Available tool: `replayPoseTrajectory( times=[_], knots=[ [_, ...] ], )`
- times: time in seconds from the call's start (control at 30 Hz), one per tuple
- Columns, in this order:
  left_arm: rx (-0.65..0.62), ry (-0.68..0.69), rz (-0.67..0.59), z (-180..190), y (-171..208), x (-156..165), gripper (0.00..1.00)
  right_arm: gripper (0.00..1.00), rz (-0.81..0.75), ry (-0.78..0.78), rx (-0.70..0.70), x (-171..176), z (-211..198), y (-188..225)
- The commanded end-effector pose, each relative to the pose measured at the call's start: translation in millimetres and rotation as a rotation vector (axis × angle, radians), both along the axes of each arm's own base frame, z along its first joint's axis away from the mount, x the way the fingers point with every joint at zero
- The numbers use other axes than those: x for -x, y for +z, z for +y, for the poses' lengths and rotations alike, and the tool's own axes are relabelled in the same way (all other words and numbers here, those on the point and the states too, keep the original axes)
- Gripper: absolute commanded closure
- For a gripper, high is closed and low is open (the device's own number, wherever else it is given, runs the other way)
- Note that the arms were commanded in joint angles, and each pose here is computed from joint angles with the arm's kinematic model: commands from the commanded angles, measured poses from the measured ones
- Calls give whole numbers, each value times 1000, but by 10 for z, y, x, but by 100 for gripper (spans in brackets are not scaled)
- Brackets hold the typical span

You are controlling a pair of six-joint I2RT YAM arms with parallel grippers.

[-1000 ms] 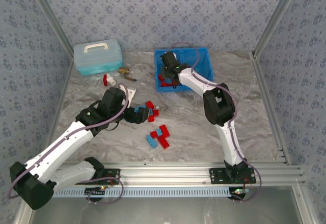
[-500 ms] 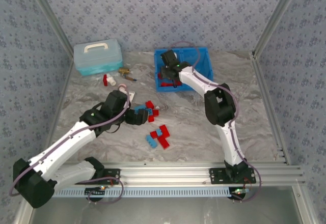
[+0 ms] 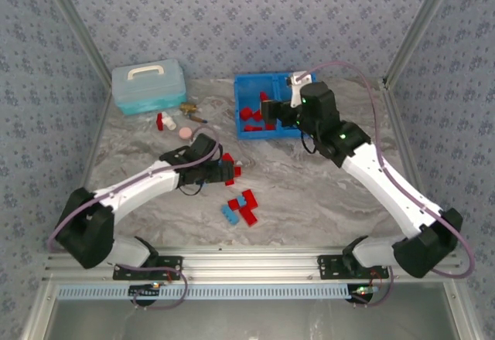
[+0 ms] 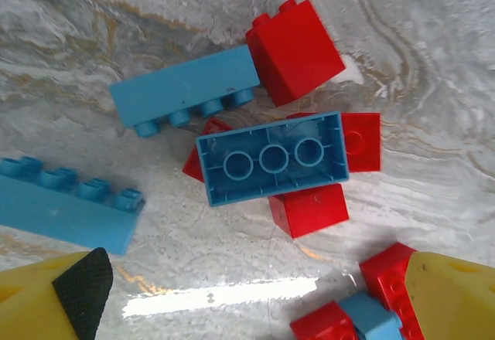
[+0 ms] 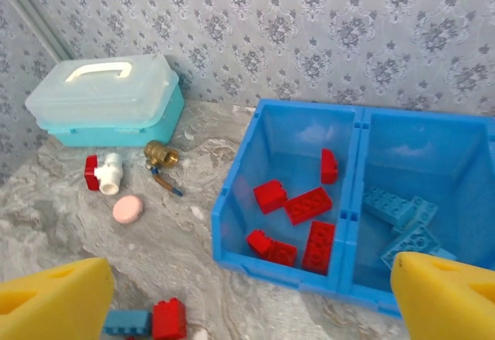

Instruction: Sort the legos into containers by color

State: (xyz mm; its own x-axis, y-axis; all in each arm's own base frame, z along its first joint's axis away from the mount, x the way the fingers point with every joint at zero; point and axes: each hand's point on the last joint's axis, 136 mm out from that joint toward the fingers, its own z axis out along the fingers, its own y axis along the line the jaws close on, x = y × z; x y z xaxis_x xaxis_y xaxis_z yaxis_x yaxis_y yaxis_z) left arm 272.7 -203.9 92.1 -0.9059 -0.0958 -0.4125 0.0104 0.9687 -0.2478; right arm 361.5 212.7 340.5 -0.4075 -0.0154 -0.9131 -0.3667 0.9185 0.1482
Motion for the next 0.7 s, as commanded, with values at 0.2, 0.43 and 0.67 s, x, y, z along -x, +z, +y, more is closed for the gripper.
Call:
replayPoseTrajectory(
  times=[0.2, 0.43, 0.67],
  knots=[
    [-43, 149, -48, -190, -152, -378, 1, 0, 150, 86, 147, 220, -79, -676],
    [-45, 145, -50, -293, -258, -503, 17, 0, 173, 107, 165, 261, -84, -759],
    [-36, 162, -5, -302, -409, -451, 38, 0, 172, 102, 156, 264, -95, -742]
  ],
)
